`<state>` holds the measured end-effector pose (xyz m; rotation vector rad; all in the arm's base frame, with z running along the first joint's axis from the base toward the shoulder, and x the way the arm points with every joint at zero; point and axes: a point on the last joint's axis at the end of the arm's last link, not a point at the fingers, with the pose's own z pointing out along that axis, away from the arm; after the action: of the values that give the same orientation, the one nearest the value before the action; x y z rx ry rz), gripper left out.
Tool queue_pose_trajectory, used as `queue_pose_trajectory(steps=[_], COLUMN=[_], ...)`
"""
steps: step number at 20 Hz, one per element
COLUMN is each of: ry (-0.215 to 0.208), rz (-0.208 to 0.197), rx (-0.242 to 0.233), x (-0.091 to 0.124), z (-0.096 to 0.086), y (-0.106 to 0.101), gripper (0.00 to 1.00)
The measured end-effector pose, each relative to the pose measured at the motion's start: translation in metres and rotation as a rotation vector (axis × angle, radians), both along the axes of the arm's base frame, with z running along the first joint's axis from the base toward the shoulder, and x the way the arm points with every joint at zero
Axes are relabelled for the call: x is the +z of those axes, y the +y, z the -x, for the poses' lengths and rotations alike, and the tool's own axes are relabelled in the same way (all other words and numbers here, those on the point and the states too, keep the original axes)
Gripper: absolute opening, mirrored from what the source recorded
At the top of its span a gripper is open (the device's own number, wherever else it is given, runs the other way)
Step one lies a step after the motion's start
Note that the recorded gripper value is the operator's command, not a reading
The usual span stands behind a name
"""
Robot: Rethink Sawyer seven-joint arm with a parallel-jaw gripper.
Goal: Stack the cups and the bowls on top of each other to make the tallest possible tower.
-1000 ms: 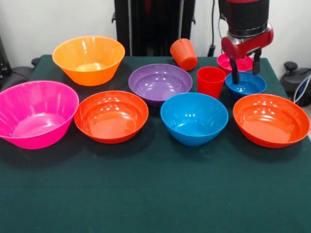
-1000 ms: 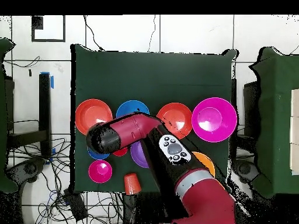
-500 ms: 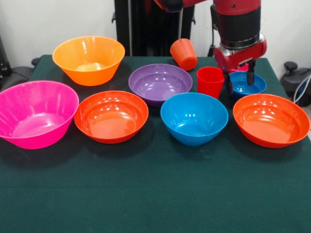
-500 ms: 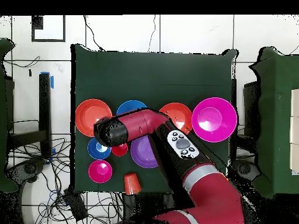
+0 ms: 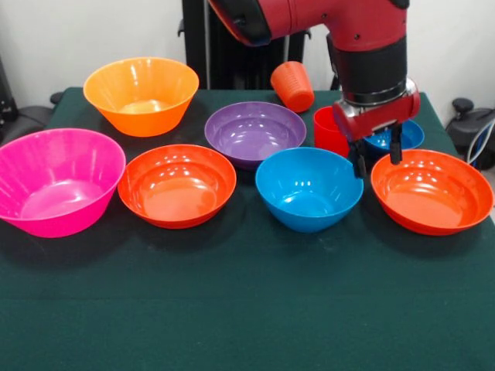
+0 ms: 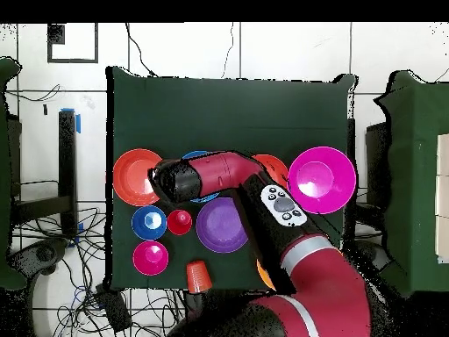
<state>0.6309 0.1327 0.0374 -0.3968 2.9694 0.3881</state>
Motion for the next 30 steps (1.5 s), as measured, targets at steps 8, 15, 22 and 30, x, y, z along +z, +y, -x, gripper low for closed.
queue_pose_trajectory(steps=[8,15,22,30], ry=[0.029,0.0,-0.04,-0.051], rz=[-0.022,-0.043,-0.054,-0.061], rx=[-0.021,-0.029,-0.042,-0.06], x=[-0.026,-0.041,-0.07,-0.092], z=[-0.002,-0.006,0.002,0.016], y=[0.002,0.016,0.032,0.048], gripper=[1.0,1.0,1.0,1.0])
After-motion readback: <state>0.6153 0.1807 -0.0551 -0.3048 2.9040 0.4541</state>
